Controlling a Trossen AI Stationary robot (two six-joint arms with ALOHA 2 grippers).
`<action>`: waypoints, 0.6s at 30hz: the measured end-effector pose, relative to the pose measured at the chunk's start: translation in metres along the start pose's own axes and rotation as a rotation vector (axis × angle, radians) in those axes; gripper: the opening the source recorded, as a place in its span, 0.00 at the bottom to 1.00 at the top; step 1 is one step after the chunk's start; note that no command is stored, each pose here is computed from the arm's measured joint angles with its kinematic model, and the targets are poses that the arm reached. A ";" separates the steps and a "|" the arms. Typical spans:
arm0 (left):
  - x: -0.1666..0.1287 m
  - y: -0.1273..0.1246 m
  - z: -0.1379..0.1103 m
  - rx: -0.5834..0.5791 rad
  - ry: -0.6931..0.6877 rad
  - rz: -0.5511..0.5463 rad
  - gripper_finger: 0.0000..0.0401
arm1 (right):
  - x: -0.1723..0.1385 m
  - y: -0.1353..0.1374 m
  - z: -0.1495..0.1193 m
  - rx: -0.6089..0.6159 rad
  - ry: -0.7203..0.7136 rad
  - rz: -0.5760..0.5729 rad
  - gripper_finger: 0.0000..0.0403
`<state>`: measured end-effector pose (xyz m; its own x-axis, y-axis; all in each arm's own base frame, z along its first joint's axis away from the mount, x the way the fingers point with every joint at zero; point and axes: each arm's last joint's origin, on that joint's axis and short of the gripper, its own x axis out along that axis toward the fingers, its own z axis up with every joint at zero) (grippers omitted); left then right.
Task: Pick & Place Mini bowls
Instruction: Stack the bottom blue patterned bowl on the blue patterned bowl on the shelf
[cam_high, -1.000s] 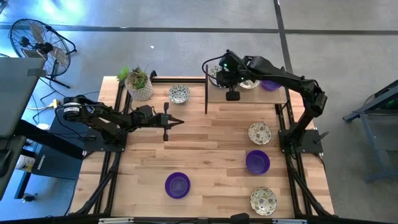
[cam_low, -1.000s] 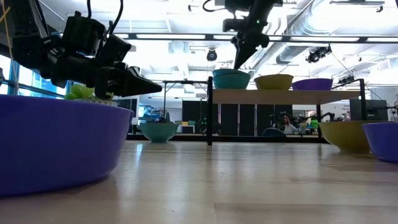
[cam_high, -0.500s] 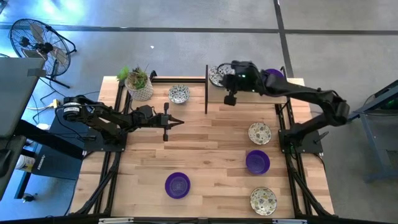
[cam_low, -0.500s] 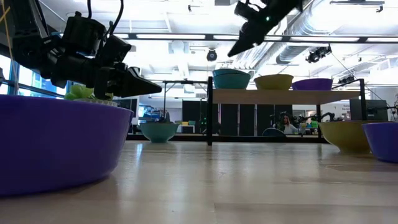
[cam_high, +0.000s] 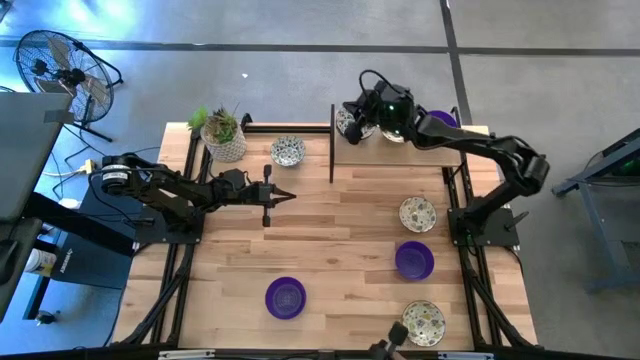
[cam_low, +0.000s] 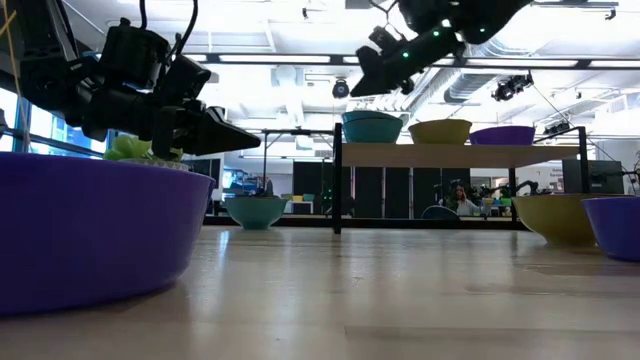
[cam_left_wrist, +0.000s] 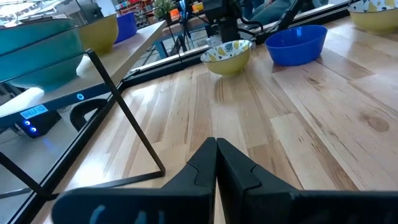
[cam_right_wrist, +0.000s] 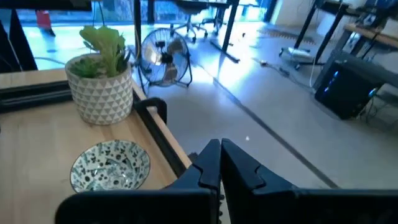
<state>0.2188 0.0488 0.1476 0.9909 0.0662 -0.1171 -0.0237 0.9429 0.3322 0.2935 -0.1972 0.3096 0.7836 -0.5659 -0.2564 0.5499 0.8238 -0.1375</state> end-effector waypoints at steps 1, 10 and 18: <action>0.000 0.000 0.000 0.000 0.000 0.000 0.00 | 0.003 -0.001 0.001 0.002 0.017 0.000 0.00; 0.000 0.000 0.000 0.000 0.001 -0.001 0.00 | 0.026 -0.014 -0.004 0.019 0.125 -0.022 0.00; 0.000 0.000 0.000 0.000 0.000 -0.001 0.00 | 0.027 -0.023 -0.007 0.064 0.139 -0.025 0.00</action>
<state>0.2188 0.0487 0.1475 0.9909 0.0651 -0.1179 -0.0225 0.9430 0.3320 0.2998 -0.2312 0.2988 0.7245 -0.5723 -0.3842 0.5893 0.8034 -0.0854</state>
